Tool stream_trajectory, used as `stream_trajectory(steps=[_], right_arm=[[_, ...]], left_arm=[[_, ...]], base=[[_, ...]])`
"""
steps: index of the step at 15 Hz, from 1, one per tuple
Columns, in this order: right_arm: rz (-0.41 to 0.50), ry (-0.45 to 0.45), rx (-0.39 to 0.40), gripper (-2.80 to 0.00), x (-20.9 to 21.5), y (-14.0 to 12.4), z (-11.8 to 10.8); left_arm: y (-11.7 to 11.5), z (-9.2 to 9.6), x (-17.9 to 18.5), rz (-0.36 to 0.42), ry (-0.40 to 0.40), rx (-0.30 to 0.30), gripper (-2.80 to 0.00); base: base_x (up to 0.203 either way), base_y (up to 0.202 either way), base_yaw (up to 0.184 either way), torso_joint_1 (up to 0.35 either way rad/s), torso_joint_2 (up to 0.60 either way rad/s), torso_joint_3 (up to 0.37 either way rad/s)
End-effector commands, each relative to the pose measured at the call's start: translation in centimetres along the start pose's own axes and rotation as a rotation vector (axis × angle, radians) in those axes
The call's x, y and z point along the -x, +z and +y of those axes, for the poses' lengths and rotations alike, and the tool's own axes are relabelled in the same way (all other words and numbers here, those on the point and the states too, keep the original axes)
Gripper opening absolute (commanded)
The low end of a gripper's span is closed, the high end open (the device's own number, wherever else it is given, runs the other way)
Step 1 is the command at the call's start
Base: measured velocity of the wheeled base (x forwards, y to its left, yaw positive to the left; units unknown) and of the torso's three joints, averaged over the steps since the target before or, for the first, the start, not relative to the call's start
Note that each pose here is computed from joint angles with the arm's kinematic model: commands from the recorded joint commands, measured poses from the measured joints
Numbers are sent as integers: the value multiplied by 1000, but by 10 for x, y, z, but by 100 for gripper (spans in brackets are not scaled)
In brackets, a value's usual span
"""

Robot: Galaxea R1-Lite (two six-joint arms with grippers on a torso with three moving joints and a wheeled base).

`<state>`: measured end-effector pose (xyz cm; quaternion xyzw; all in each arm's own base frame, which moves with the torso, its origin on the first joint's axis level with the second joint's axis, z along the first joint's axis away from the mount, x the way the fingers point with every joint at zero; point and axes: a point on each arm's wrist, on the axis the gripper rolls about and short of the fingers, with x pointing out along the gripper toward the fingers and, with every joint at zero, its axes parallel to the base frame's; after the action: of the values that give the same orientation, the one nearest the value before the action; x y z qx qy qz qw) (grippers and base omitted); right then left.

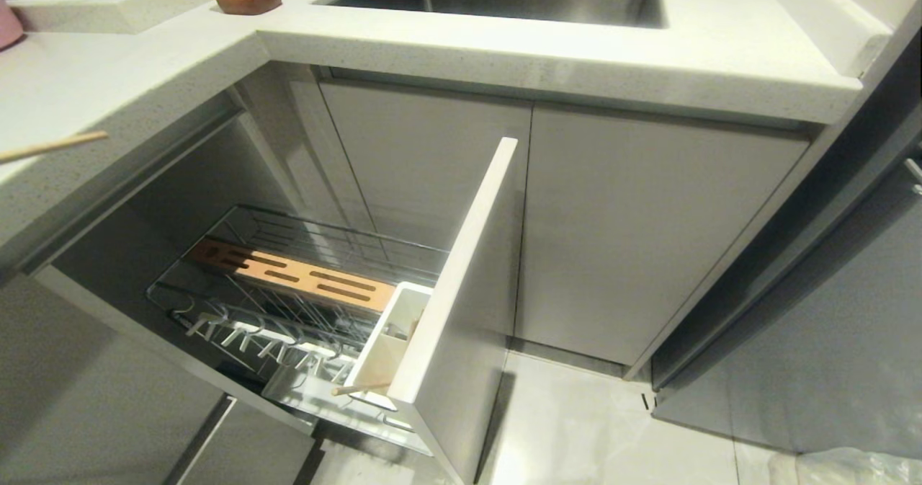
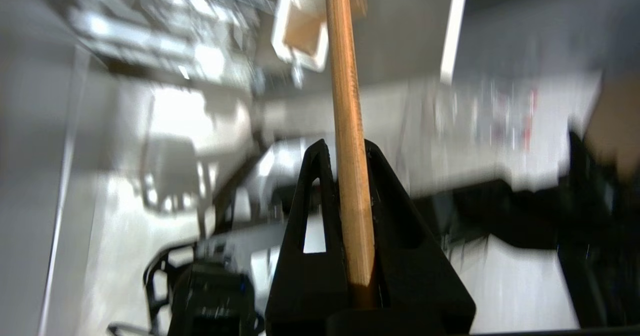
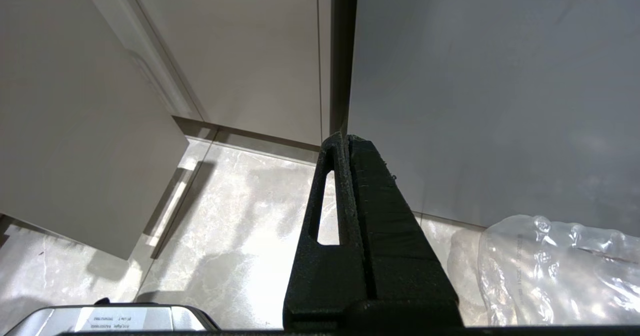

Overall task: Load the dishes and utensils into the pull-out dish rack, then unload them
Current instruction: Take the chopsticks out of the cupboard

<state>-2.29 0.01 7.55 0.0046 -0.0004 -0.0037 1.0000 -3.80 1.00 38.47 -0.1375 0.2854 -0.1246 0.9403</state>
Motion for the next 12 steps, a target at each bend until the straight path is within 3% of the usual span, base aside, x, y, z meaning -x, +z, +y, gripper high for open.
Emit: stream_trajectory(steps=[1,4,6,8,10,12], right_arm=[[1,0,0,-280,0,0,0],[1,0,0,-280,0,0,0],[1,0,0,-280,0,0,0],[1,0,0,-280,0,0,0],[1,0,0,-280,0,0,0],[1,0,0,-280,0,0,0]], left_arm=[[-17,-8,25,-207,91,76,-280],[-17,-30,43,-565,222,151,-280],[-11,-37,46,-744,387,207,-280],[3,-38,34,-831,572,266,-280],[23,-24,8,-838,743,327,-280],[42,-3,-19,-835,855,372,-280]], base=[[0,0,0,0,0,0],[0,0,0,0,0,0],[0,0,0,0,0,0],[0,0,0,0,0,0],[0,0,0,0,0,0],[0,0,0,0,0,0]])
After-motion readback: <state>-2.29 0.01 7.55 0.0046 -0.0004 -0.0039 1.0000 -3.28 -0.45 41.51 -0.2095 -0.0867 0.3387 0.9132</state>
